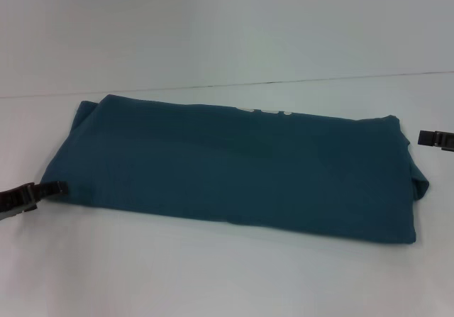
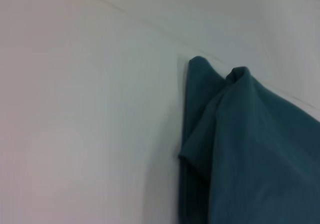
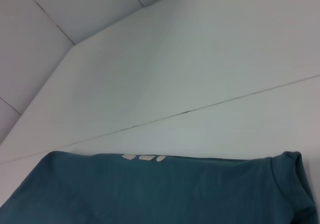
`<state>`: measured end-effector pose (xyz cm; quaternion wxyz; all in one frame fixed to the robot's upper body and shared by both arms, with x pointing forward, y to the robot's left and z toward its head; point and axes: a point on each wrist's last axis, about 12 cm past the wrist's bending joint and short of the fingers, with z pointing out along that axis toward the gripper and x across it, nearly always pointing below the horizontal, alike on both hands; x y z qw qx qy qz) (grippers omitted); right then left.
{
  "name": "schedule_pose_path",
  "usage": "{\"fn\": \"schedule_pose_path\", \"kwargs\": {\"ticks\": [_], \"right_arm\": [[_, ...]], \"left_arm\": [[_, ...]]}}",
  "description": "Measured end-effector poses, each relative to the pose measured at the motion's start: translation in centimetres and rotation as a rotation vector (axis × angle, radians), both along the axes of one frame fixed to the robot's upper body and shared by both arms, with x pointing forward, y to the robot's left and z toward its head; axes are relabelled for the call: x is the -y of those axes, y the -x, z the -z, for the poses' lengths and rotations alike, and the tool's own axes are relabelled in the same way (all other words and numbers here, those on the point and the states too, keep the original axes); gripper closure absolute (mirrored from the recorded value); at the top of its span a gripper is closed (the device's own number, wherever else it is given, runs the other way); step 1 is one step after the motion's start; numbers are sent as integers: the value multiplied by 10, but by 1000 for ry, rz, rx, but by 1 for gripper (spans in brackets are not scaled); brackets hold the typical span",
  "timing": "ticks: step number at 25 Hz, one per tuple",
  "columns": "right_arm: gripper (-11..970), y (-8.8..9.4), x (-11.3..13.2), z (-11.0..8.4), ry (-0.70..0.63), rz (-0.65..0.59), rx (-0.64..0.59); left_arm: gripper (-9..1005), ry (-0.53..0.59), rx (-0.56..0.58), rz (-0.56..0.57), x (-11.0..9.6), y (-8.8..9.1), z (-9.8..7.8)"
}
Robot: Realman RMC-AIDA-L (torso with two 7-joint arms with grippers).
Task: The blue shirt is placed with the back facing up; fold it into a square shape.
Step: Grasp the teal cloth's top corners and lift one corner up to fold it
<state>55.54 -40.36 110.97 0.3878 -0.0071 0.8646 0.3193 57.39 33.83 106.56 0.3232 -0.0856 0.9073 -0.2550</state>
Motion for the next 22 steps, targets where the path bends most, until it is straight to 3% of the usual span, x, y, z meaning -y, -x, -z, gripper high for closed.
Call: {"fn": "schedule_pose_path", "kwargs": {"ticks": [22], "right_arm": [[84,-1,5,-4,-1,9,4]], "left_arm": [[162,-19,-25,37,14,-19,-8]]}}
